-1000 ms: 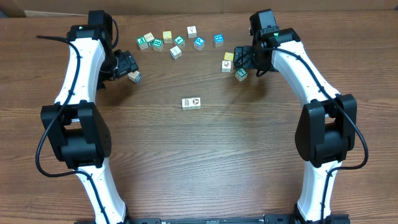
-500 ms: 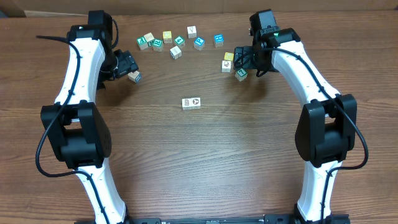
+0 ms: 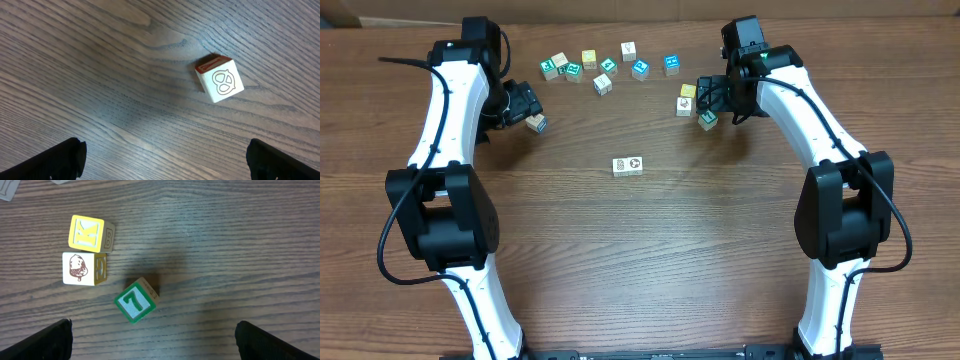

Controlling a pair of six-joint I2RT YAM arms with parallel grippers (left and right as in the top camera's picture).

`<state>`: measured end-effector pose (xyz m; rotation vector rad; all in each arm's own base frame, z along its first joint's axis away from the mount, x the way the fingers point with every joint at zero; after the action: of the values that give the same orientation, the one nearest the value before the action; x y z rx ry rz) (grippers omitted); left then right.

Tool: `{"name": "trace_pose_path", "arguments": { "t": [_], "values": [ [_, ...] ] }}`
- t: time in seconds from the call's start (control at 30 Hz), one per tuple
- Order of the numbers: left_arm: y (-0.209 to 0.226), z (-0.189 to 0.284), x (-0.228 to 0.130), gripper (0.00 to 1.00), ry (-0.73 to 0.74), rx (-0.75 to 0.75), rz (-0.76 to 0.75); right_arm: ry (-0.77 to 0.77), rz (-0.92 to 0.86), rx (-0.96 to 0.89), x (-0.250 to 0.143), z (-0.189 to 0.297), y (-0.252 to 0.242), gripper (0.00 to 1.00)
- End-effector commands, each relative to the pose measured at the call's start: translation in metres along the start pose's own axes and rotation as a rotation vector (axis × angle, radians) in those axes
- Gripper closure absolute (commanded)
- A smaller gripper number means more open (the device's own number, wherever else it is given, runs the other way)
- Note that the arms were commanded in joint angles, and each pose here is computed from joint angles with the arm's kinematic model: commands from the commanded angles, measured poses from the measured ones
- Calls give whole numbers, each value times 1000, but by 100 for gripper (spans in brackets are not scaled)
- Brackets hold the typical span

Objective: Form a horizontal line
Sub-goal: 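Align the right gripper above the green '7' block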

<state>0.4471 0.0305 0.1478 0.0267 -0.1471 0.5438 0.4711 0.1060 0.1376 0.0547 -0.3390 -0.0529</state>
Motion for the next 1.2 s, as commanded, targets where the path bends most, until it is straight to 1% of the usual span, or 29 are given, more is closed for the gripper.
{"name": "trace_pose_path", "arguments": {
  "t": [0.0, 0.37, 0.53, 0.7, 0.8, 0.93, 1.03, 1.17],
  "values": [
    [-3, 0, 2, 0, -8, 1, -13, 8, -6, -5, -1, -2, -5, 0],
    [-3, 0, 2, 0, -8, 0, -13, 0, -19, -6, 2, -2, -10, 1],
    [-3, 0, 2, 0, -8, 0, -13, 8, -19, -8, 1, -2, -11, 14],
    [-3, 0, 2, 0, -8, 0, -13, 15, -19, -10, -1, -3, -11, 13],
    [-3, 0, 2, 0, -8, 1, -13, 22, -17, -7, -4, -5, -10, 10],
    [-3, 0, 2, 0, -8, 0, -13, 36, -17, -11, -10, -12, -12, 11],
    [-3, 0, 2, 0, -8, 1, -13, 49, -14, 6, -14, -17, -11, 14],
    [-3, 0, 2, 0, -8, 0, -13, 47, 118, 120, -15, -20, 2, 16]
  ]
}}
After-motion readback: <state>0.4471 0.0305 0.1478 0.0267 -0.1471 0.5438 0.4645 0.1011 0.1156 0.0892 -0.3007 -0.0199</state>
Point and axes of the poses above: each gripper's point midway between its finger pads, its own z axis back along the fingers, its own y axis along the line the jaws close on, x = y × z, the point moved 6 cm from there along z, back along the fingers
